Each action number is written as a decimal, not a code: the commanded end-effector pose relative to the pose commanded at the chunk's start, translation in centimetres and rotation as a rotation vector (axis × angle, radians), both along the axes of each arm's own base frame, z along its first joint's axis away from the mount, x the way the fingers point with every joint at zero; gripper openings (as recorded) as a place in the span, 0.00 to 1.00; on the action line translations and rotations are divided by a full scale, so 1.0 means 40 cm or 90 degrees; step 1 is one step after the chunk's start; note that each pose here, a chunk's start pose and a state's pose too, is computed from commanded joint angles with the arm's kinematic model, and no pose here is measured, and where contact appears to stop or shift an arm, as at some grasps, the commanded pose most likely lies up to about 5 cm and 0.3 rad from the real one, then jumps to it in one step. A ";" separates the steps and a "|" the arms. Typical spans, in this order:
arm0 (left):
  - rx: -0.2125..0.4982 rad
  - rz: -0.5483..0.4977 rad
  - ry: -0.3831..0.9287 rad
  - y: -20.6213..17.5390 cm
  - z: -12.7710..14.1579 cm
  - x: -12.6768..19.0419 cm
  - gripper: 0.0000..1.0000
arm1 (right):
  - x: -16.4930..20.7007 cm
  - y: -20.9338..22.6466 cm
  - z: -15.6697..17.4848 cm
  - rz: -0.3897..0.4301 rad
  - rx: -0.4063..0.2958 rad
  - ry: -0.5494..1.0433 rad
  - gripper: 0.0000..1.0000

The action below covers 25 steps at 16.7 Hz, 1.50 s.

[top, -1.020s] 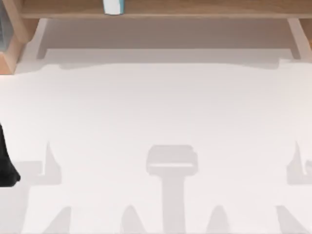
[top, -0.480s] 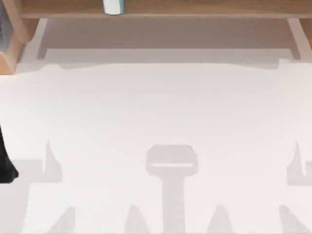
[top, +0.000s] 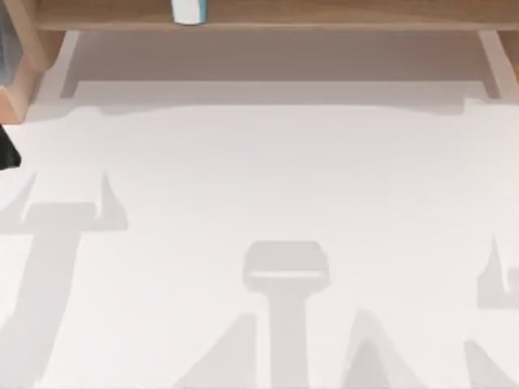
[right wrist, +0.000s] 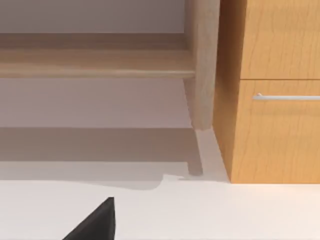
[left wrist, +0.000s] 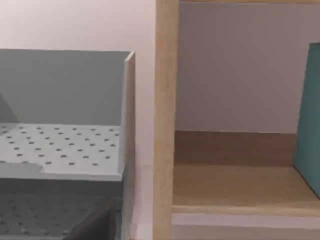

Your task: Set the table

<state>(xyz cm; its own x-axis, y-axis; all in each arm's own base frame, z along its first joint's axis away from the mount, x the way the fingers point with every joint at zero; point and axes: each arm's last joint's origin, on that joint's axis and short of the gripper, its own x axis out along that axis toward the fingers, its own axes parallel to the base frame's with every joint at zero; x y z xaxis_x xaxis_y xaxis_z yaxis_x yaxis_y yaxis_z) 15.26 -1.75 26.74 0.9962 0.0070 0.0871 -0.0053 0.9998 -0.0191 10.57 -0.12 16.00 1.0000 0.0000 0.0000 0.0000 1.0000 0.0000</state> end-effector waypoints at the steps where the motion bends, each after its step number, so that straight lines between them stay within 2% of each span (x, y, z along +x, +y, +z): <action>1: -0.002 -0.002 0.002 -0.014 0.028 0.041 1.00 | 0.000 0.000 0.000 0.000 0.000 0.000 1.00; 4: -0.005 -0.009 0.016 -0.079 0.077 0.195 1.00 | 0.000 0.000 0.000 0.000 0.000 0.000 1.00; 6: -0.004 -0.013 0.029 -0.140 0.071 0.309 1.00 | 0.000 0.000 0.000 0.000 0.000 0.000 1.00; 9: 0.001 -0.016 0.046 -0.242 0.012 0.463 1.00 | 0.000 0.000 0.000 0.000 0.000 0.000 1.00; 12: 0.005 -0.016 0.053 -0.335 -0.071 0.569 1.00 | 0.000 0.000 0.000 0.000 0.000 0.000 1.00; 17: 0.004 -0.015 0.049 -0.418 -0.155 0.641 1.00 | 0.000 0.000 0.000 0.000 0.000 0.000 1.00; 25: 0.004 -0.015 0.048 -0.419 -0.158 0.659 1.00 | 0.000 0.000 0.000 0.000 0.000 0.000 1.00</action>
